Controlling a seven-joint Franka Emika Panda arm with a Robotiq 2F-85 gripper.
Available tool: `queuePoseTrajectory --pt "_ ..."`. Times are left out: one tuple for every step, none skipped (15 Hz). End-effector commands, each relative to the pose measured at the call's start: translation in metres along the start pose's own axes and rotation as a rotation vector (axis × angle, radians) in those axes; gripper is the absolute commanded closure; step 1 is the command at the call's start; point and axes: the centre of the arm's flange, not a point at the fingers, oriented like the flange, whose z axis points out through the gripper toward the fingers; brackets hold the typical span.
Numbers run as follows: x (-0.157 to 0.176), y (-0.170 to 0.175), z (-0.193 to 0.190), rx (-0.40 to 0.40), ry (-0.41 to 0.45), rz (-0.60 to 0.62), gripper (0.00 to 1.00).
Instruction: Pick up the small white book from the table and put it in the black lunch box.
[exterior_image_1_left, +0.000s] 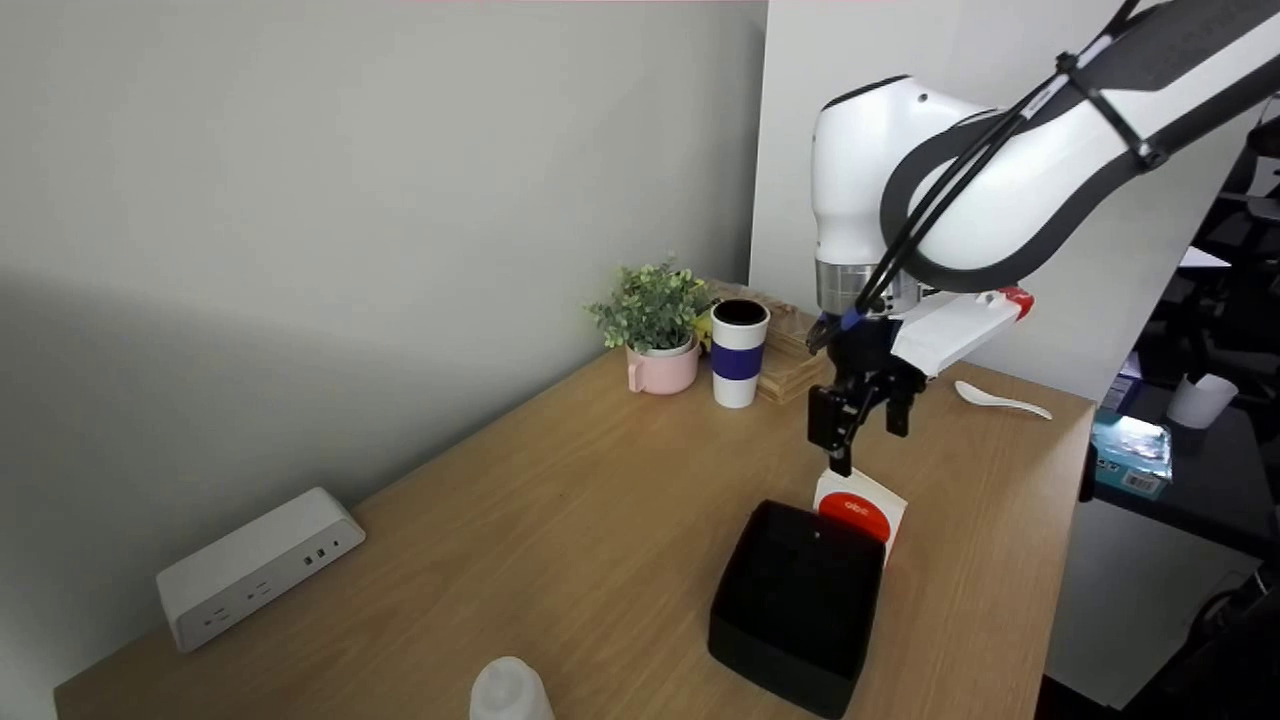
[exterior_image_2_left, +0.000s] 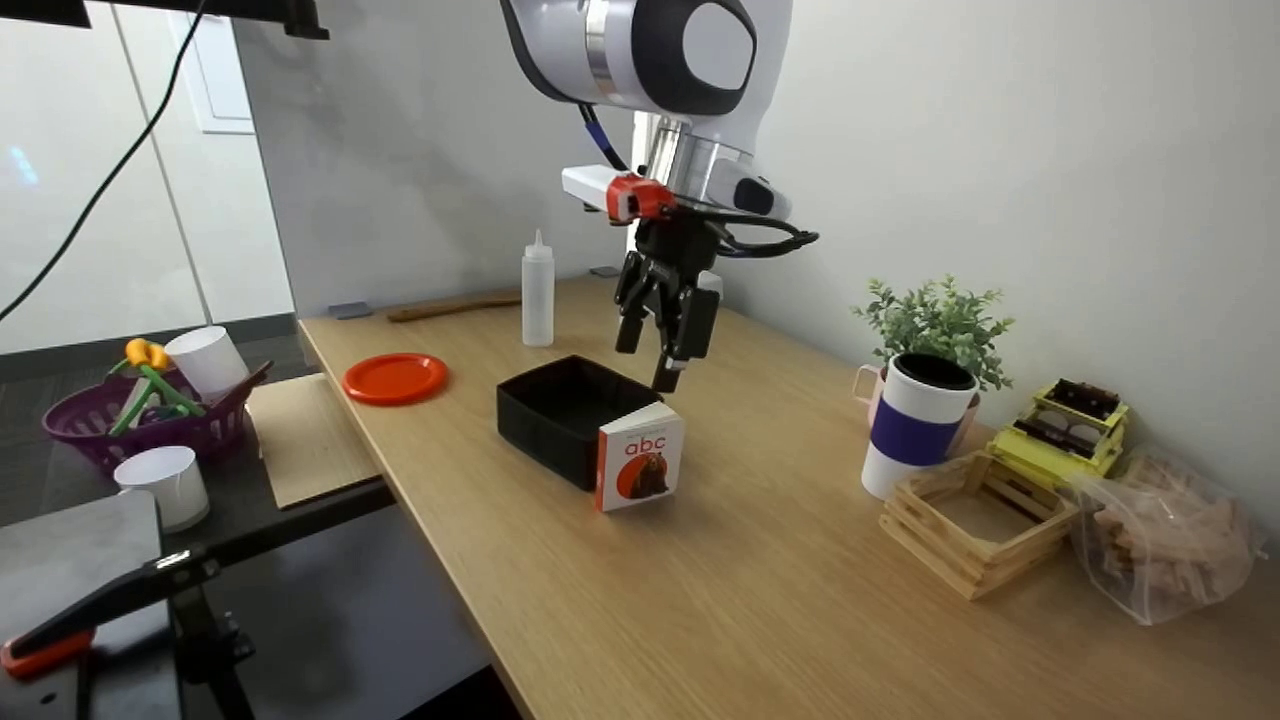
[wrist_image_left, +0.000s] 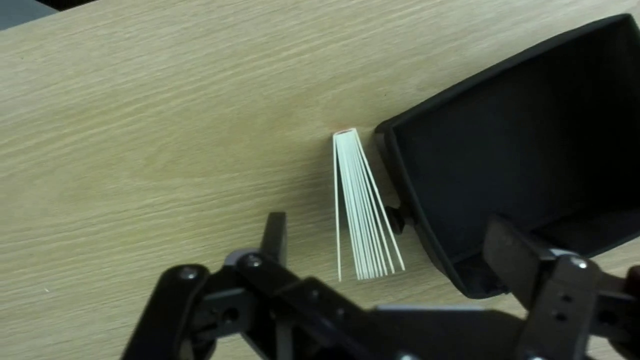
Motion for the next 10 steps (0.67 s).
queuePoseTrajectory --pt "0.004 0.013 -0.002 -0.001 0.011 -0.029 0.00" --pt "0.011 0.014 -0.002 0.010 0.014 -0.075 0.00" --pt "0.014 0.015 -0.001 0.014 0.014 -0.115 0.00" --pt "0.019 0.014 -0.001 0.023 0.011 -0.170 0.00" --pt "0.023 0.014 0.000 0.028 0.009 -0.223 0.00" --pt "0.026 0.012 0.001 0.035 0.008 -0.272 0.00" --pt "0.029 0.010 0.002 0.039 0.006 -0.314 0.00" --pt "0.033 0.008 0.004 0.042 0.004 -0.353 0.00" --pt "0.037 0.006 0.006 0.045 0.002 -0.386 0.00" --pt "0.041 0.005 0.010 0.050 -0.005 -0.414 0.00"
